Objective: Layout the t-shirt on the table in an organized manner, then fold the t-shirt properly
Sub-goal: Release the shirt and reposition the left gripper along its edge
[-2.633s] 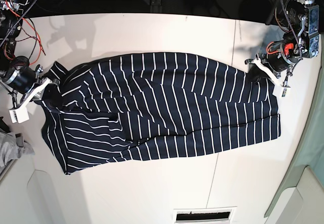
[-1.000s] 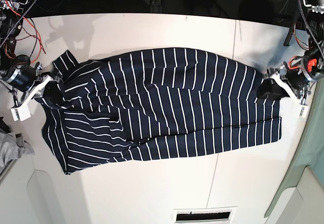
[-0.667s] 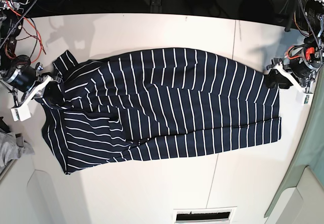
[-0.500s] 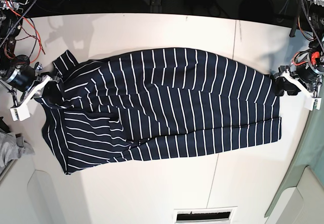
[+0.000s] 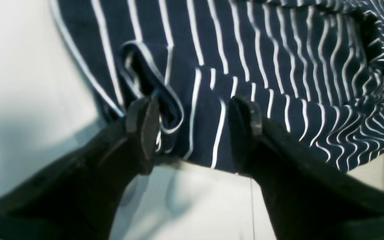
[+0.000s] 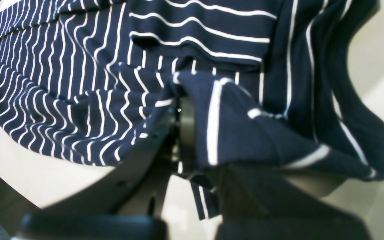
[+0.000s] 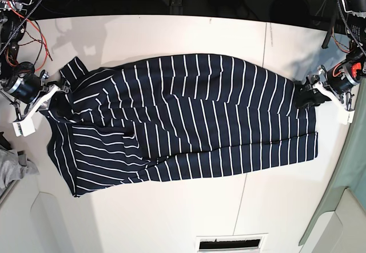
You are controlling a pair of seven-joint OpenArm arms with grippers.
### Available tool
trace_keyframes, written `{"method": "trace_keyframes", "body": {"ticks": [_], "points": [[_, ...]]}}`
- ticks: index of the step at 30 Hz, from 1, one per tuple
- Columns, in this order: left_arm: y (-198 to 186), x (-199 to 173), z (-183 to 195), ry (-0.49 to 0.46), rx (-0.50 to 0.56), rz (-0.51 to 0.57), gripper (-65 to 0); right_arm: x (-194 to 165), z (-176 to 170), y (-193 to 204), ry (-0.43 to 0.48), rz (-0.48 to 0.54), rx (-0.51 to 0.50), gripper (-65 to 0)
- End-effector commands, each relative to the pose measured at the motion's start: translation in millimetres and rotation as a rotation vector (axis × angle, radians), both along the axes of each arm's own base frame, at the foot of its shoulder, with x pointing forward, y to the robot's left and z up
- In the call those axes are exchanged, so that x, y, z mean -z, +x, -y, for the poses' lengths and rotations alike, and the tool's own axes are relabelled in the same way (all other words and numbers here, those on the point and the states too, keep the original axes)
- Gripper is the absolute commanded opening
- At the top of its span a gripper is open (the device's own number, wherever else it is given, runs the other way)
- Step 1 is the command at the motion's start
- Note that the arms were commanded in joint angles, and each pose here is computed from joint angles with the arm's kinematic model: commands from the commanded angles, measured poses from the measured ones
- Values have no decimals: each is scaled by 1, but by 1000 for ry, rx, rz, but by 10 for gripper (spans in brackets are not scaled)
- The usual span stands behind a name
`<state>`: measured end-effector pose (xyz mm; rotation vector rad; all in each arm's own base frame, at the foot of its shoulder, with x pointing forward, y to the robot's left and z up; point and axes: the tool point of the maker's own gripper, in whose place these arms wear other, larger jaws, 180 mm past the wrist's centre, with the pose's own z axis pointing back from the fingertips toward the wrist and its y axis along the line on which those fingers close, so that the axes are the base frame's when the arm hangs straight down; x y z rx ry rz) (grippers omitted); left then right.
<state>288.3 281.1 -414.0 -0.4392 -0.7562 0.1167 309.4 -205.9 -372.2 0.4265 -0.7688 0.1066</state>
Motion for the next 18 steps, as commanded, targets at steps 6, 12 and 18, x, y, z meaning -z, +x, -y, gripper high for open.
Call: {"method": "trace_keyframes", "body": {"ticks": [6,12,18], "points": [[9,-13,-9,34,8,43,-458,-17,5,11,3,64,7,-650],[7,-8,-13,70,5,19,-476,-16,5,10,3,64,7,-650],[8,-5,-16,89,-22,9,-650,-17,5,11,5,70,9,-650]]}}
